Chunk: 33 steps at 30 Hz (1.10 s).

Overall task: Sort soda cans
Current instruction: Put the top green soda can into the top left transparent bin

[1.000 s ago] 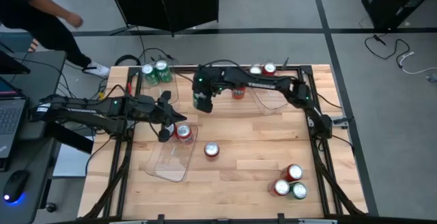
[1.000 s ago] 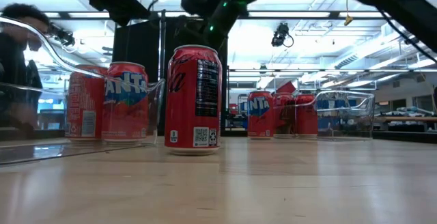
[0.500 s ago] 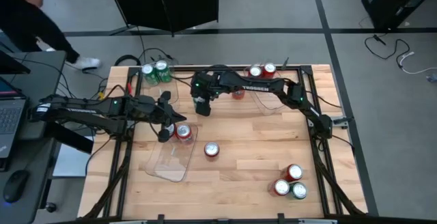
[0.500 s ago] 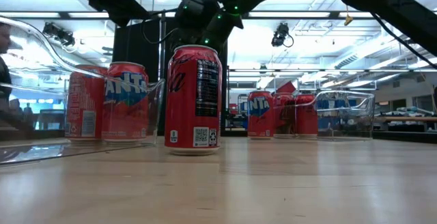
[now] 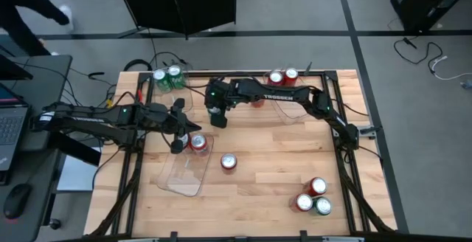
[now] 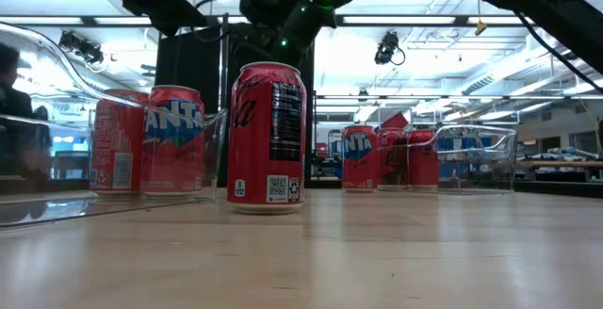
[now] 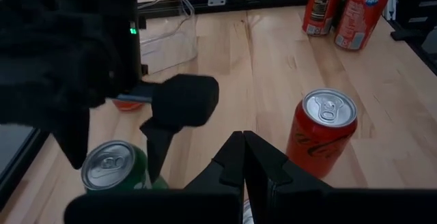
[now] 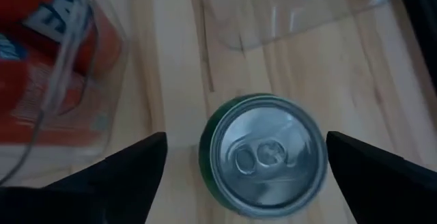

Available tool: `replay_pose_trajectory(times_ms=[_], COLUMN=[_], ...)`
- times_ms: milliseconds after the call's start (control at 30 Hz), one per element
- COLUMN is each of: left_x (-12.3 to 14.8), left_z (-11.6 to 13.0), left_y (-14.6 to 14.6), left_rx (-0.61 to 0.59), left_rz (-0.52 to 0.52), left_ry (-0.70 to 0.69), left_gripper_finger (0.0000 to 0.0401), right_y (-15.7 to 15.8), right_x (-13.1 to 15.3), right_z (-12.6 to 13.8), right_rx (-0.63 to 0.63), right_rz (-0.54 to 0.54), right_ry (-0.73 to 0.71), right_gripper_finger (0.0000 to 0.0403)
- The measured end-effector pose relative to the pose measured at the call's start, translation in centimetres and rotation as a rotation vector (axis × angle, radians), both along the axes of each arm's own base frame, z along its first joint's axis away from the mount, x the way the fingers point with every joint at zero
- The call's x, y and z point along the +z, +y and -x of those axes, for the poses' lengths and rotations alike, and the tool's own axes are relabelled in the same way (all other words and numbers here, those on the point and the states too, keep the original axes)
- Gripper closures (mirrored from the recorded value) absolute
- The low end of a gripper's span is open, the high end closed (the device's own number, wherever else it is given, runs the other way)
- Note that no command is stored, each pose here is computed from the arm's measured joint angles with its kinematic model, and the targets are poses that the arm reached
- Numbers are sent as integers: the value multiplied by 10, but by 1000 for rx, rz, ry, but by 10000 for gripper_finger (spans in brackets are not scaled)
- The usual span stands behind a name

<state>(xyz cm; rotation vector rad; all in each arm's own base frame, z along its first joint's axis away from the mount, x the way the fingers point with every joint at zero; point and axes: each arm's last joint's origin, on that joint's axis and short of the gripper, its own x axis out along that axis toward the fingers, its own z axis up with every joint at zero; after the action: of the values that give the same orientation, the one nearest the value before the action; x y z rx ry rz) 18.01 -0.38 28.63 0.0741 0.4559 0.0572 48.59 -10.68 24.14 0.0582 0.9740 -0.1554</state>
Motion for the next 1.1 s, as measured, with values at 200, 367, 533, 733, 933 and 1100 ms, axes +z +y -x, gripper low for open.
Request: replay_pose_trajectory(times_ms=[200, 367, 533, 733, 933, 1100], left_x=[2, 5, 3, -4, -6, 1], left_z=[-1, 0, 0, -4, -7, -16], left_y=[0, 2, 16, 33, 45, 55], left_rx=[35, 51, 77, 50, 81, 87], left_rz=[80, 88, 87, 130, 147, 145], left_ry=[-27, -10, 13, 61, 125, 215], left_gripper_finger=[394, 394, 394, 394, 394, 394], right_y=[2, 2, 0, -2, 7, 20], right_x=[26, 56, 77, 52, 29, 25], right_z=[9, 22, 37, 39, 44, 72], right_rx=[14, -56, -124, -115, -120, -151], right_rz=[24, 101, 198, 208, 224, 213], right_ry=[-47, -80, -80, -31, -116, -247], right_gripper_finger=[10, 39, 148, 353, 378, 399])
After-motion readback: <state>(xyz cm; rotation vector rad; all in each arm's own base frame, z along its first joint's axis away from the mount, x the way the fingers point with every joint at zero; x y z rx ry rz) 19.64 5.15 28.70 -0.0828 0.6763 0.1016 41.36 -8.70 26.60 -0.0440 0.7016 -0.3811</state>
